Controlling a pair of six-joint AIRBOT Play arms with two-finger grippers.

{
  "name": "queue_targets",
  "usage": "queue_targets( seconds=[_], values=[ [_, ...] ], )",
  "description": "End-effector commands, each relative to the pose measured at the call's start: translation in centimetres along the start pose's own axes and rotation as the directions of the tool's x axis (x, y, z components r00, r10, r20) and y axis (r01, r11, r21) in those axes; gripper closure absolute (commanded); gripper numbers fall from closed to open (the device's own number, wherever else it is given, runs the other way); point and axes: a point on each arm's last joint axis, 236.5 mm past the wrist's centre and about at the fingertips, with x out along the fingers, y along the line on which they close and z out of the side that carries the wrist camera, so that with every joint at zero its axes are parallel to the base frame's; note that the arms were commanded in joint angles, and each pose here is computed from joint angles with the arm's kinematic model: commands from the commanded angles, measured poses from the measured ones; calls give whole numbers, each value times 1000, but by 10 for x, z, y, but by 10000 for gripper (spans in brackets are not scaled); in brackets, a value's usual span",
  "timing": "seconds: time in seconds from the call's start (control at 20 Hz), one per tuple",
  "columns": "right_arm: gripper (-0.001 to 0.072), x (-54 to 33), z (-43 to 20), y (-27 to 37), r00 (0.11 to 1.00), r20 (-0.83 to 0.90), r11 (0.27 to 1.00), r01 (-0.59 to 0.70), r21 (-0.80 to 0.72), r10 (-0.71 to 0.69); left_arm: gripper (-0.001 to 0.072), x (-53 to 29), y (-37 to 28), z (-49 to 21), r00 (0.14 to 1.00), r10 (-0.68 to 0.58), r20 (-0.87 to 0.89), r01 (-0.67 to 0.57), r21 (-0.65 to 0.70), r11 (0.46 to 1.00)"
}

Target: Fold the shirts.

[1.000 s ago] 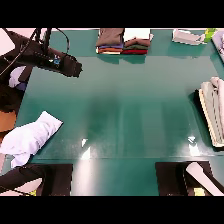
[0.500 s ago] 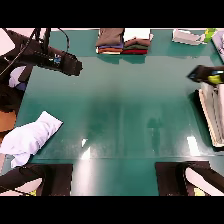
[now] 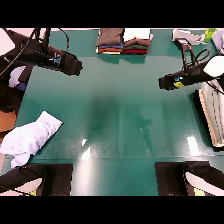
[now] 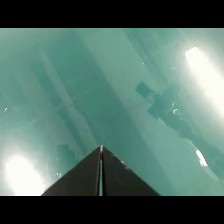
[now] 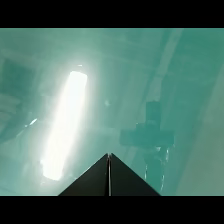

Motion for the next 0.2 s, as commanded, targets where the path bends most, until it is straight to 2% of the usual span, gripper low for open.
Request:
queue_targets(
  seconds=[0.0,0.15],
  values=[
    [695,2,-1,2,1000,-6,1000,-2,-4,2,684,0,0,0,1000,0,0,0,0,1000],
    [695,2,-1,2,1000,-6,1000,-2,-4,2,684,0,0,0,1000,0,0,0,0,1000]
  ],
)
